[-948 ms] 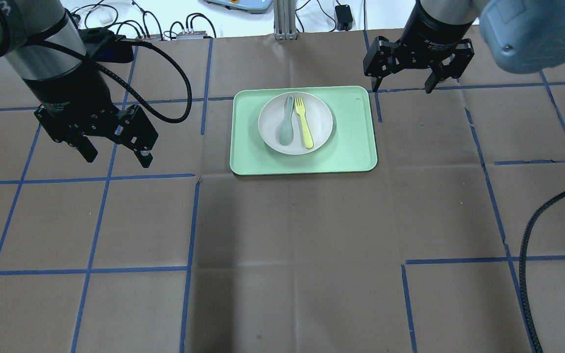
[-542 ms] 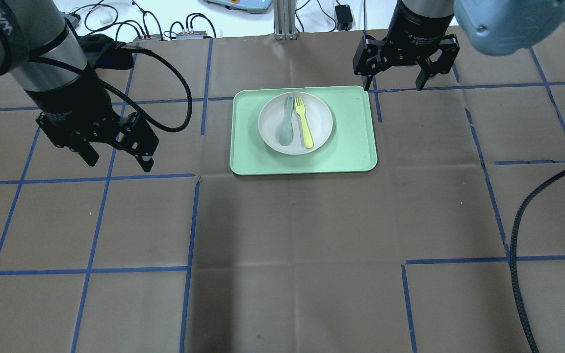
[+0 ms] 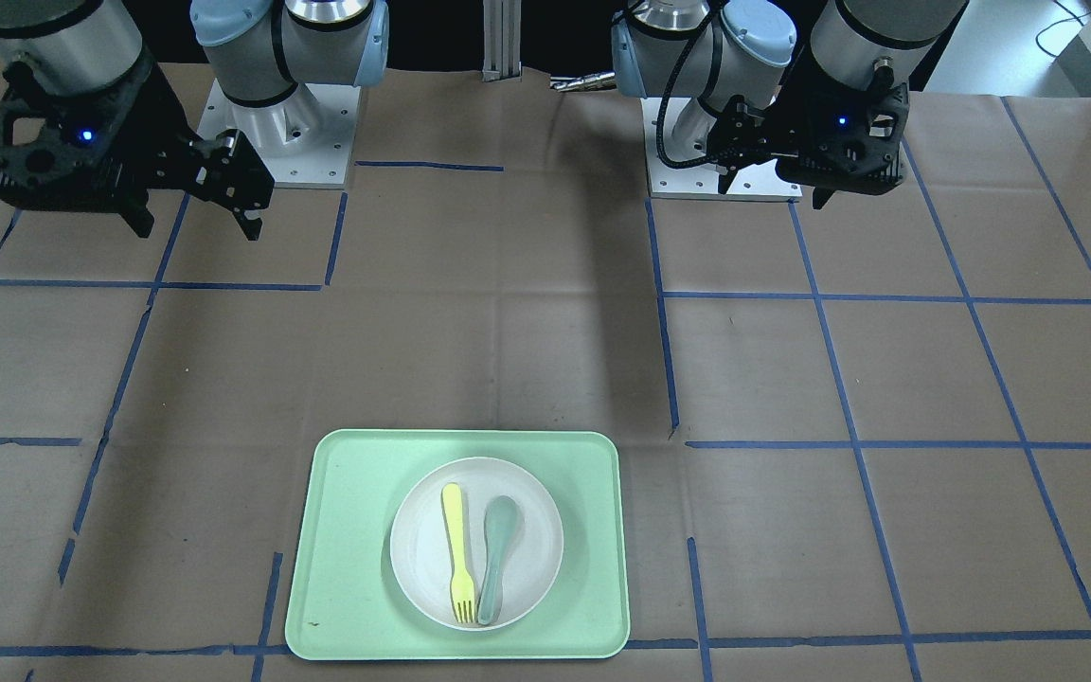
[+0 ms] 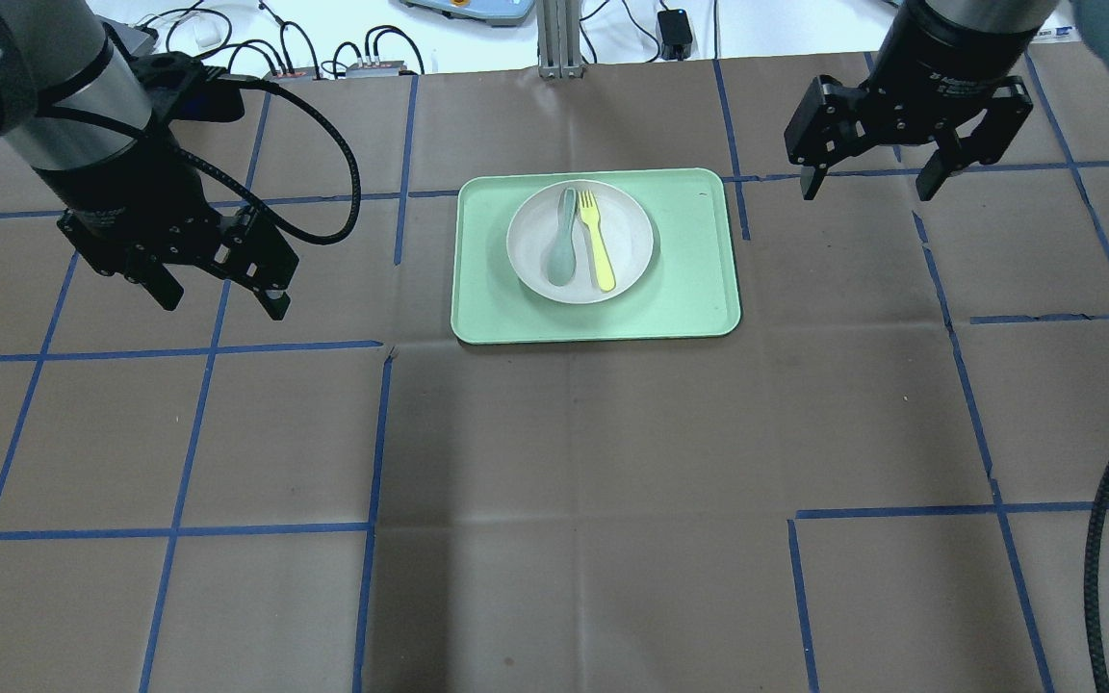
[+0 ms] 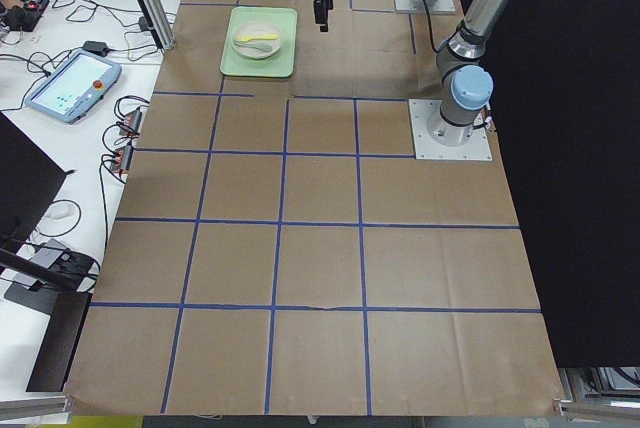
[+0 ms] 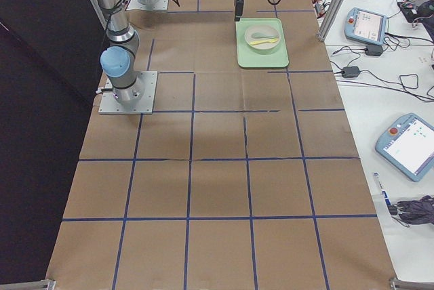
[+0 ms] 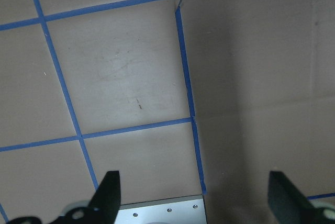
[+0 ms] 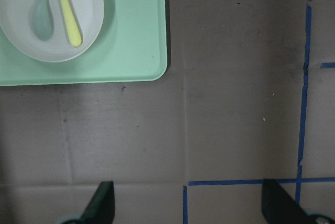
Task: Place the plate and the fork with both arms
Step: 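Retract the left gripper while moving the right gripper over the plate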
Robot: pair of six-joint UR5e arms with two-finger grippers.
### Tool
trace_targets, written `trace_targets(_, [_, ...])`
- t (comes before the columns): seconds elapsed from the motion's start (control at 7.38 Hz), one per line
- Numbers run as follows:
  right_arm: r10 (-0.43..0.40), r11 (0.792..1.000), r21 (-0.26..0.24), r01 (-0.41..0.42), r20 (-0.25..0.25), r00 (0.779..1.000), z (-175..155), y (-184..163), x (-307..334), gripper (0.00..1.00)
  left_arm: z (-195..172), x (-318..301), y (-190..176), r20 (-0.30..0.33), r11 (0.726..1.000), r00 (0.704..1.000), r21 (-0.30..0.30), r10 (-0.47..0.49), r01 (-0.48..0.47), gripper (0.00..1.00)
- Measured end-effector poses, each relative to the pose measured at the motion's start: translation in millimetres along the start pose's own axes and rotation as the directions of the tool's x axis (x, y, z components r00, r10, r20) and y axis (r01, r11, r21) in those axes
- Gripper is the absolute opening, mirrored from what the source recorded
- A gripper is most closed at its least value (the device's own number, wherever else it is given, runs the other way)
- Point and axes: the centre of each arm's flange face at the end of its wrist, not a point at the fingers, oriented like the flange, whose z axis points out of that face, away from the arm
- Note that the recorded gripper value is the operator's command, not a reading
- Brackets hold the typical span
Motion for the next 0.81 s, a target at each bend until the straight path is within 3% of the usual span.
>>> trace_targets(0.41, [0.065, 0.998, -0.003, -0.065, 0.003, 0.998, 1.7, 9.8, -1.6, 1.00, -0.9, -3.1, -10.8, 0.010, 0.999, 1.000, 0.051, -0.003, 0.002, 1.00])
trace_targets(0.81, [0.020, 1.000, 0.009, -0.020, 0.006, 1.000, 37.2, -52.3, -39.7, 1.00, 0.7, -4.5, -17.4, 0.014, 0.998, 1.000, 0.069, -0.003, 0.002, 1.00])
